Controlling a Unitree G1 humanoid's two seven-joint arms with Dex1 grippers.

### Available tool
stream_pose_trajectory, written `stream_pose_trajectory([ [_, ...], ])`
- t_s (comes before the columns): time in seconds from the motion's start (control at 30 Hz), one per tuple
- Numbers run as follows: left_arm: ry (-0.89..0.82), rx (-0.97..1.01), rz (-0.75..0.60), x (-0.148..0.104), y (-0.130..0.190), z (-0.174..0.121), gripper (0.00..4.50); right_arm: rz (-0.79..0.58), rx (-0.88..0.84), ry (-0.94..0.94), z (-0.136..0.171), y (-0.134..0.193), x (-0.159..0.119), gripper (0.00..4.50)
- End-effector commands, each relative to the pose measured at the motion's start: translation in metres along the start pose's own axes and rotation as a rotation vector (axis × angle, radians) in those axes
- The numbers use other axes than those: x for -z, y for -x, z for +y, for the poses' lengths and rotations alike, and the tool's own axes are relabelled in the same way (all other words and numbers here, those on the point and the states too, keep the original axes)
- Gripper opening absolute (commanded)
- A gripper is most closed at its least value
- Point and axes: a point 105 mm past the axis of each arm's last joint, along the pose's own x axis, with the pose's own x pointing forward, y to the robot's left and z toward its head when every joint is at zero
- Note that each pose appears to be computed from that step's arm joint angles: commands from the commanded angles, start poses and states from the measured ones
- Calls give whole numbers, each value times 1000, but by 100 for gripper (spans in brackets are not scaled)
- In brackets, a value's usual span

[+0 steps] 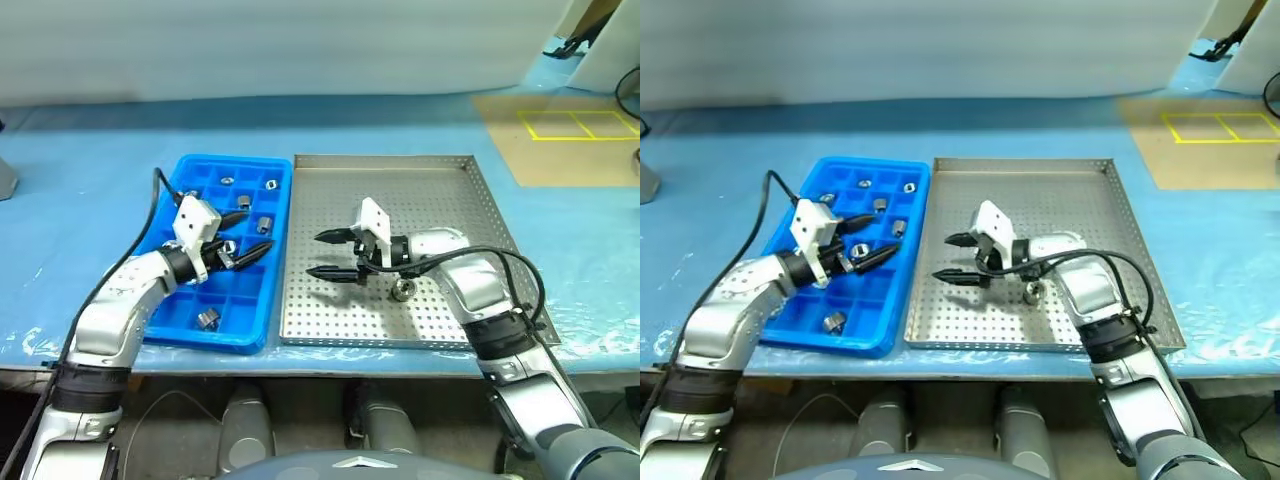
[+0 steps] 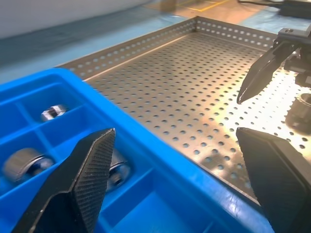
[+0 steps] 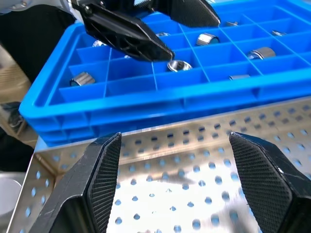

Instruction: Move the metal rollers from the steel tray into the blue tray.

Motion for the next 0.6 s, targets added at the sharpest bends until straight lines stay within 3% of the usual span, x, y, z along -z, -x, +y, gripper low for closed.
stream_pose_trajectory([
  [0.03, -48, 41, -37, -11, -8, 2, 424, -34, 29, 33, 3, 8, -15, 367],
  [0.6, -56, 198, -59, -14, -44, -1, 424, 158, 299, -79, -23, 45, 36, 367],
])
